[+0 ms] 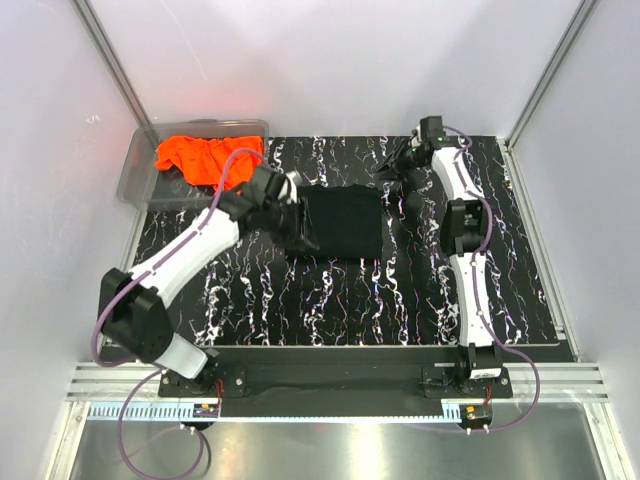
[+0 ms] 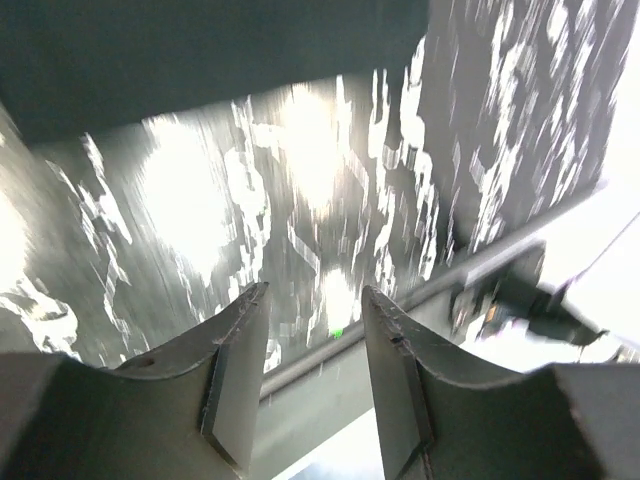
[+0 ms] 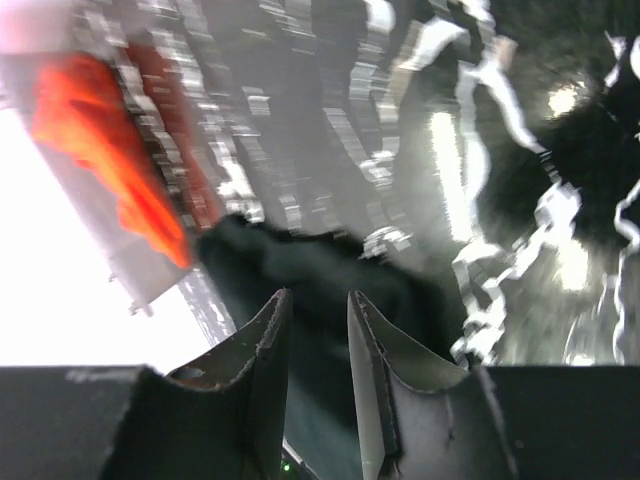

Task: Fold and stack the t-shirts
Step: Fold the tshirt

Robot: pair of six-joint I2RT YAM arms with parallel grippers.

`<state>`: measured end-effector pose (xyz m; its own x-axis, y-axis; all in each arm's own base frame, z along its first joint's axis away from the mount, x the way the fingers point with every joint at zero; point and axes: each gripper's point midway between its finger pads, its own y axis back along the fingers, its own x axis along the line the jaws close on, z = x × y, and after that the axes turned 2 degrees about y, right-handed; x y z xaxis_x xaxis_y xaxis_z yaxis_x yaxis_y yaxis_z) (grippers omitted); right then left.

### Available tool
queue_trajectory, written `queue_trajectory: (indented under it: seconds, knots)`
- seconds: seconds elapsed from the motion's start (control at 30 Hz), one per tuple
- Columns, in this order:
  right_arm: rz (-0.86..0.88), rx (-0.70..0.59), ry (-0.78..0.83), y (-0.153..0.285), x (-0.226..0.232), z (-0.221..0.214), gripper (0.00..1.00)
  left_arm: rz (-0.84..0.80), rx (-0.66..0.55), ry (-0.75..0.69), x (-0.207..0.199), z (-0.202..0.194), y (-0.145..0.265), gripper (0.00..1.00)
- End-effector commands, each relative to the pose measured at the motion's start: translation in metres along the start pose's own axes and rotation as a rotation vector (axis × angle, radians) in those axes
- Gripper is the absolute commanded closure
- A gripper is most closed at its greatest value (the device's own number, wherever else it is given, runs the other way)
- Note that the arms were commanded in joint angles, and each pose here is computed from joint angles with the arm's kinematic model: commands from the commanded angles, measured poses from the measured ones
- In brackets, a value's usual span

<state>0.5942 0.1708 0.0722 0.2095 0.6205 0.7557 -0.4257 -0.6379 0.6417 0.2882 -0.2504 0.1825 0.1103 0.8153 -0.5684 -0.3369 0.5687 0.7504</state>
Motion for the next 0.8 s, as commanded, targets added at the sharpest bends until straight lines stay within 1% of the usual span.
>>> queue_trajectory:
  seconds: [0.0,0.03,0.1,0.17,0.2,0.23,0.27,0.3,0.33,0.37,0.4,0.43,0.47,0.5,0.53,0.57,0.6,0.63,0.67,0.7,0.73,0.77]
  knots:
    - [0.02,0.049,0.007,-0.022,0.011,-0.022,0.65,0.011,0.004,-0.037,0.005,-0.026,0.01,0.54]
    - [0.02,0.058,0.003,-0.024,0.01,-0.026,0.66,-0.008,-0.021,-0.045,0.001,-0.029,0.022,0.54]
    - [-0.009,0.089,-0.017,-0.031,-0.002,-0.038,0.67,0.003,-0.028,-0.028,0.008,-0.038,0.028,0.54]
    - [-0.029,0.101,-0.02,-0.029,-0.004,-0.046,0.68,-0.001,-0.062,-0.022,0.008,-0.043,0.042,0.53]
    - [-0.062,0.135,-0.038,-0.032,-0.019,-0.059,0.69,-0.004,-0.075,-0.017,0.008,-0.044,0.047,0.53]
    - [-0.06,0.131,-0.02,-0.023,-0.012,-0.062,0.69,-0.001,-0.075,-0.013,0.008,-0.048,0.052,0.53]
    - [-0.069,0.136,-0.016,-0.02,-0.014,-0.066,0.69,-0.007,-0.094,-0.011,0.008,-0.05,0.059,0.53]
    - [-0.11,0.173,-0.035,-0.022,-0.033,-0.084,0.69,-0.006,-0.1,-0.005,0.009,-0.051,0.062,0.53]
    - [-0.103,0.16,-0.021,-0.008,-0.022,-0.086,0.69,-0.002,-0.099,-0.001,0.01,-0.054,0.065,0.53]
    - [-0.093,0.149,-0.012,-0.005,-0.022,-0.089,0.69,-0.002,-0.109,0.007,0.011,-0.055,0.068,0.53]
    - [-0.127,0.201,-0.071,-0.005,-0.045,-0.115,0.7,-0.008,-0.121,0.007,0.01,-0.057,0.074,0.53]
    - [-0.101,0.176,-0.058,0.014,-0.029,-0.118,0.69,-0.003,-0.12,0.01,0.012,-0.06,0.076,0.53]
    - [-0.08,0.163,-0.046,0.017,-0.027,-0.126,0.69,0.003,-0.129,0.011,0.013,-0.06,0.079,0.53]
    - [-0.118,0.216,-0.109,0.02,-0.049,-0.158,0.69,0.006,-0.135,0.011,0.014,-0.06,0.082,0.52]
    - [-0.089,0.2,-0.082,0.038,-0.033,-0.166,0.69,0.012,-0.128,0.013,0.015,-0.062,0.082,0.52]
    - [-0.079,0.2,-0.071,0.041,-0.032,-0.178,0.69,0.005,-0.127,0.012,0.013,-0.062,0.084,0.52]
    - [-0.12,0.267,-0.102,0.042,-0.049,-0.219,0.69,0.003,-0.119,0.014,0.012,-0.063,0.085,0.52]
    - [-0.1,0.263,-0.076,0.055,-0.036,-0.233,0.7,-0.004,-0.109,0.015,0.01,-0.065,0.085,0.51]
    - [-0.096,0.261,-0.09,0.058,-0.032,-0.247,0.7,-0.015,-0.106,0.017,0.007,-0.064,0.086,0.51]
    - [-0.106,0.311,-0.085,0.067,-0.034,-0.291,0.69,-0.013,-0.098,0.016,0.006,-0.066,0.084,0.51]
    - [-0.066,0.298,-0.065,0.068,-0.027,-0.301,0.69,-0.015,-0.096,0.021,0.005,-0.066,0.083,0.5]
    - [-0.062,0.309,-0.103,0.073,-0.025,-0.318,0.69,-0.011,-0.091,0.024,0.005,-0.066,0.082,0.5]
